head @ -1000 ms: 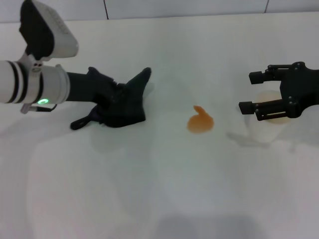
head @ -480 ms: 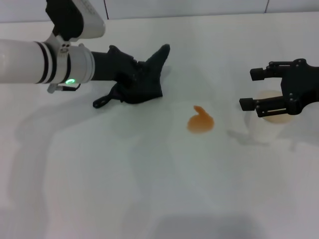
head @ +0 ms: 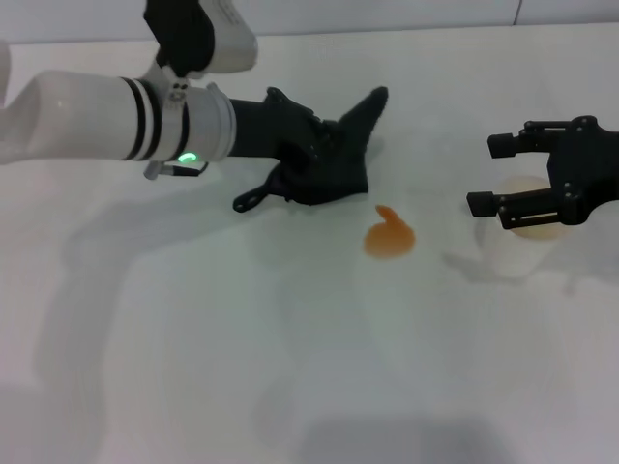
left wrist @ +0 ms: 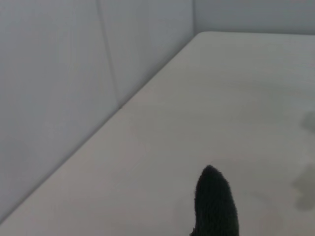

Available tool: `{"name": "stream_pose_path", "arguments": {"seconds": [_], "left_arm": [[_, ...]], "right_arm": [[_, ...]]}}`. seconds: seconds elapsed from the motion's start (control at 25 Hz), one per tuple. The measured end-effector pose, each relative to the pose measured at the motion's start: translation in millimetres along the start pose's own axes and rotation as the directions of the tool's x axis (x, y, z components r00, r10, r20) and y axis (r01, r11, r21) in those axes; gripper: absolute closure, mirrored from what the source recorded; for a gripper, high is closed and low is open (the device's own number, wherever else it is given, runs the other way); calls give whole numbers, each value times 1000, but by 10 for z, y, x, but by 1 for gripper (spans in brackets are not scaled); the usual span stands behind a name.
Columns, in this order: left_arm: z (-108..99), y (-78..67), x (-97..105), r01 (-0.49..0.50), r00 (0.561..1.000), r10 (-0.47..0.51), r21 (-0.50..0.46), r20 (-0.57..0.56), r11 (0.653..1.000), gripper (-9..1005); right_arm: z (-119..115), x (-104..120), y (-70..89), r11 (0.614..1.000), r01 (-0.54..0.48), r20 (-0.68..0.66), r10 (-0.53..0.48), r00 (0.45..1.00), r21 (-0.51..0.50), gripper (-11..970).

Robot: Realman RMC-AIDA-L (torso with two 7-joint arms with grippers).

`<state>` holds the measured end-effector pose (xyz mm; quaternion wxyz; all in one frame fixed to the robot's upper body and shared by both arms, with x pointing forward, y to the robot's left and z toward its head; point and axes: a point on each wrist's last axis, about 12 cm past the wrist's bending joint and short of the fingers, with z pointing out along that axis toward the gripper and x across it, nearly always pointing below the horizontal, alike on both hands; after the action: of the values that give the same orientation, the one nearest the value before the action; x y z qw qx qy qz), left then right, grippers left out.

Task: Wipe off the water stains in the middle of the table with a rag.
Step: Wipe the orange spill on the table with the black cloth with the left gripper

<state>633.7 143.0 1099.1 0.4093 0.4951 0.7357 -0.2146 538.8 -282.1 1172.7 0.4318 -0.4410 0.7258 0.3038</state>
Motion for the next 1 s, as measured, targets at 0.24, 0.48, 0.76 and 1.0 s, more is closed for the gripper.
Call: {"name": "stream_pose_path", "arguments": {"seconds": [0.24,0.48,0.76,1.0], "left_arm": [[92,-165,78,-1,1000,1,32,-15,999,920],[143,-246,164,-6,999,7,29,-41,1000,919],[163,-261,155,-17,999,18,36,-40,999,919],[253,-382,104,-50,998,53,88,-33,995,919]], "right_arm": [[-8,12,5,1000,-2,-1,2,1000,2,118],[-9,21,7,1000,4,-2,-4,1000,1,118],[-12,23,7,1000,8,-3,-8,1000,1,118],[-27,38,5,1000,5,-3,-5,1000,6,118]]}}
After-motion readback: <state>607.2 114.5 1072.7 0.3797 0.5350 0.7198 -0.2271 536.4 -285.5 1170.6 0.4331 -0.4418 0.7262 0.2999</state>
